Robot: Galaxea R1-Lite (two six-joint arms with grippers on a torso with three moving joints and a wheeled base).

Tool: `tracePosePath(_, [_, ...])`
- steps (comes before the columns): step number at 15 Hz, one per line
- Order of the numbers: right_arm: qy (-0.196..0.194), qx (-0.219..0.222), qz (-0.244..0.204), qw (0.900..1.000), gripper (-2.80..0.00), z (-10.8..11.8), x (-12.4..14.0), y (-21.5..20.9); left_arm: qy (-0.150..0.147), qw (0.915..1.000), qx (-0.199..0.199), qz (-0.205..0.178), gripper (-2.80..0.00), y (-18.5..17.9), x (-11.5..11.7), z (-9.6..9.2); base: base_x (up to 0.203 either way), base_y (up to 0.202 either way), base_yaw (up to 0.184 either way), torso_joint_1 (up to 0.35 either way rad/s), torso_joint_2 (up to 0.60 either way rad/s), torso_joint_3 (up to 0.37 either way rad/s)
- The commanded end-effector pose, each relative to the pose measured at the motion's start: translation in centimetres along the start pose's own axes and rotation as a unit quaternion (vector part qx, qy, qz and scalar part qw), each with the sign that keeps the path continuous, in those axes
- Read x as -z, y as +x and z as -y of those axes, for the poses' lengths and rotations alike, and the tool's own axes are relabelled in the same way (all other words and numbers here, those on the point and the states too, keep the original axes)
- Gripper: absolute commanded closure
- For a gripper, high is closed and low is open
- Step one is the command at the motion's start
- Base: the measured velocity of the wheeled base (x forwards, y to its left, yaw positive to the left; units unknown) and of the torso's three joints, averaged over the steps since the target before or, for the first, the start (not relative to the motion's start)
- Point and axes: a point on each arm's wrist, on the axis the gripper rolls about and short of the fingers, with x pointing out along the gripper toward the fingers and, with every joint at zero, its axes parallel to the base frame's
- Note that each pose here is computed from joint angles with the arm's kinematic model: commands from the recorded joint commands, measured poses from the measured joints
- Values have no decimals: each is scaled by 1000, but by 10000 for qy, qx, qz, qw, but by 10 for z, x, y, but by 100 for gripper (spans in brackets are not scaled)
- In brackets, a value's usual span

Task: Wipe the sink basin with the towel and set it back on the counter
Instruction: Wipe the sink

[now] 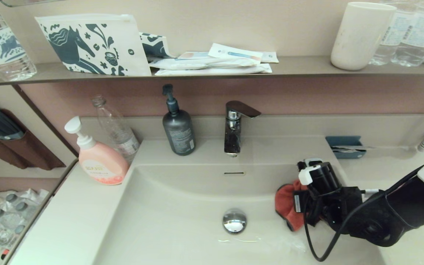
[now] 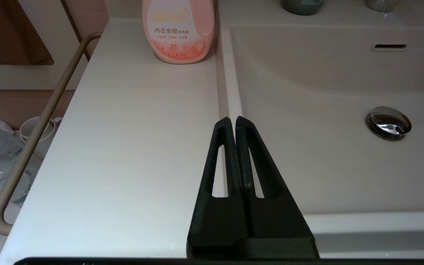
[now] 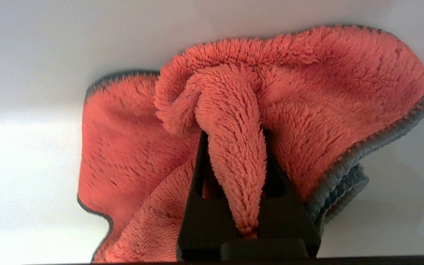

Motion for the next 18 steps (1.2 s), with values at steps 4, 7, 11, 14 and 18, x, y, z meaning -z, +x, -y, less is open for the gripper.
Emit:
tracePosePath(4, [-6, -268, -808, 9964, 0, 11, 3, -32, -4, 10000, 1, -6, 0, 0, 0, 0, 0, 0, 0, 0, 0, 0])
tracePosePath(7, [-25, -227, -1176, 9928, 0, 12, 10, -42, -4, 10000, 1, -6, 0, 0, 0, 0, 0, 0, 0, 0, 0, 0])
tracePosePath(11, [-60, -334, -1686, 9851, 0, -3, 29, -39, 0, 10000, 1, -6, 0, 0, 0, 0, 0, 0, 0, 0, 0, 0])
tracePosePath(14, [-99, -472, -1987, 9789, 0, -21, 47, -30, -4, 10000, 1, -6, 0, 0, 0, 0, 0, 0, 0, 0, 0, 0])
tracePosePath(18, [-226, -740, -2081, 9751, 0, -53, 68, -21, -4, 10000, 1, -6, 0, 0, 0, 0, 0, 0, 0, 0, 0, 0])
